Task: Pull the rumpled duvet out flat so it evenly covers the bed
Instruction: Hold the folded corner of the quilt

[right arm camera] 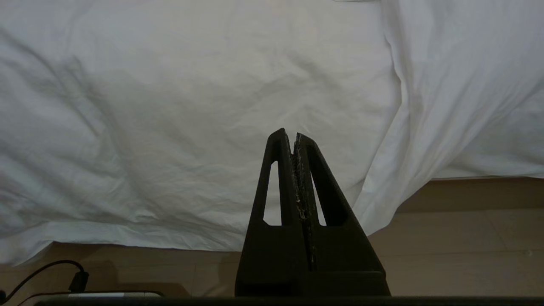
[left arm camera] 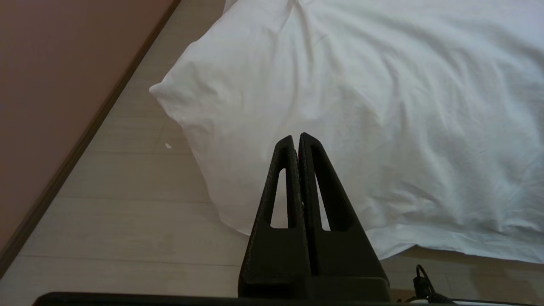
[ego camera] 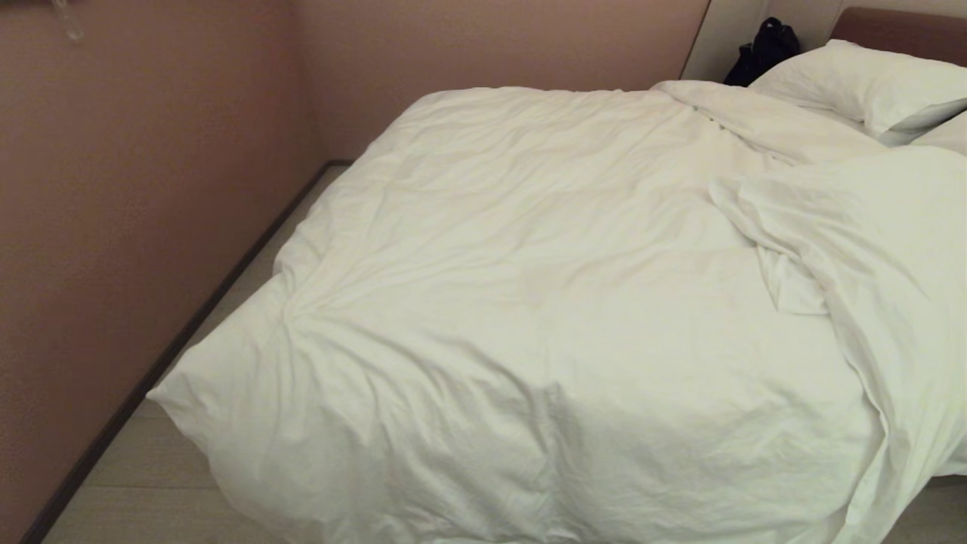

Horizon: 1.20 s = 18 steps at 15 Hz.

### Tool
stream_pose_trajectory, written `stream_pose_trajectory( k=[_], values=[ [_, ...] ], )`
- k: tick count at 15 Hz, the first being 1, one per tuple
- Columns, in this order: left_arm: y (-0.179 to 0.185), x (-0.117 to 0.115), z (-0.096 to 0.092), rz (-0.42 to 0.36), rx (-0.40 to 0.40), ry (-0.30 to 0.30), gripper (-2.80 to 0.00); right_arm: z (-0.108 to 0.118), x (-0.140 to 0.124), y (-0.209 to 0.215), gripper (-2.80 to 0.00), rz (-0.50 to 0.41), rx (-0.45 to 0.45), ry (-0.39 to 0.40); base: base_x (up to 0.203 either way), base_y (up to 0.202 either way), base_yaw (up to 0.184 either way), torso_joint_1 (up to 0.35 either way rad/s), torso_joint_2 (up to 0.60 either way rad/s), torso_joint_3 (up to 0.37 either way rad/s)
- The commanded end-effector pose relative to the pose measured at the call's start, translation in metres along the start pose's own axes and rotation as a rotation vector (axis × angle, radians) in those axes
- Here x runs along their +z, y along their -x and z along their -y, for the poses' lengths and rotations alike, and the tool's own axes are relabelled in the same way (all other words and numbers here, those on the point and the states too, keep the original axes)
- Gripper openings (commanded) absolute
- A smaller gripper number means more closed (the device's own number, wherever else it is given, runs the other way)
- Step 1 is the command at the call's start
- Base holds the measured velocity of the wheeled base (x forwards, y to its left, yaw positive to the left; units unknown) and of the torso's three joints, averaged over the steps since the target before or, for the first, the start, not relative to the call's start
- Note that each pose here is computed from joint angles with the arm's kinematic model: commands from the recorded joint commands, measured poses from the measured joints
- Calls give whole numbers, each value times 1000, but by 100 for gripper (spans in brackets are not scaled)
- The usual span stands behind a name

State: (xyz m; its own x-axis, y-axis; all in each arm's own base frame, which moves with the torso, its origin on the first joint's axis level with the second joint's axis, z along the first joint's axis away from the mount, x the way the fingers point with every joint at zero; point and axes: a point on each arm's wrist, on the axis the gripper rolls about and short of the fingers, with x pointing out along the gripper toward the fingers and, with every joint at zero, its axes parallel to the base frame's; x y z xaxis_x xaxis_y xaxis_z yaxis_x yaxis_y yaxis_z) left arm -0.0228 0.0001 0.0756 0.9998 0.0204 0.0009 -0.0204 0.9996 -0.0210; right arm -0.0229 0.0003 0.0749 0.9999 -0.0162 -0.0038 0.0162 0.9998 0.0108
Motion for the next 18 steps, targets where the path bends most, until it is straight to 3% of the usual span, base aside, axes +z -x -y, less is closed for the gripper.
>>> stream_pose_trajectory(
  k=[1,18],
  values=[
    [0,0,0,1,0,0,-280,0,0,0,-280,-1,-1,0,-56,0,1,-12,-4,4],
    [0,0,0,1,1,0,-280,0,0,0,-280,-1,1,0,0,0,0,0,0,0]
  ],
)
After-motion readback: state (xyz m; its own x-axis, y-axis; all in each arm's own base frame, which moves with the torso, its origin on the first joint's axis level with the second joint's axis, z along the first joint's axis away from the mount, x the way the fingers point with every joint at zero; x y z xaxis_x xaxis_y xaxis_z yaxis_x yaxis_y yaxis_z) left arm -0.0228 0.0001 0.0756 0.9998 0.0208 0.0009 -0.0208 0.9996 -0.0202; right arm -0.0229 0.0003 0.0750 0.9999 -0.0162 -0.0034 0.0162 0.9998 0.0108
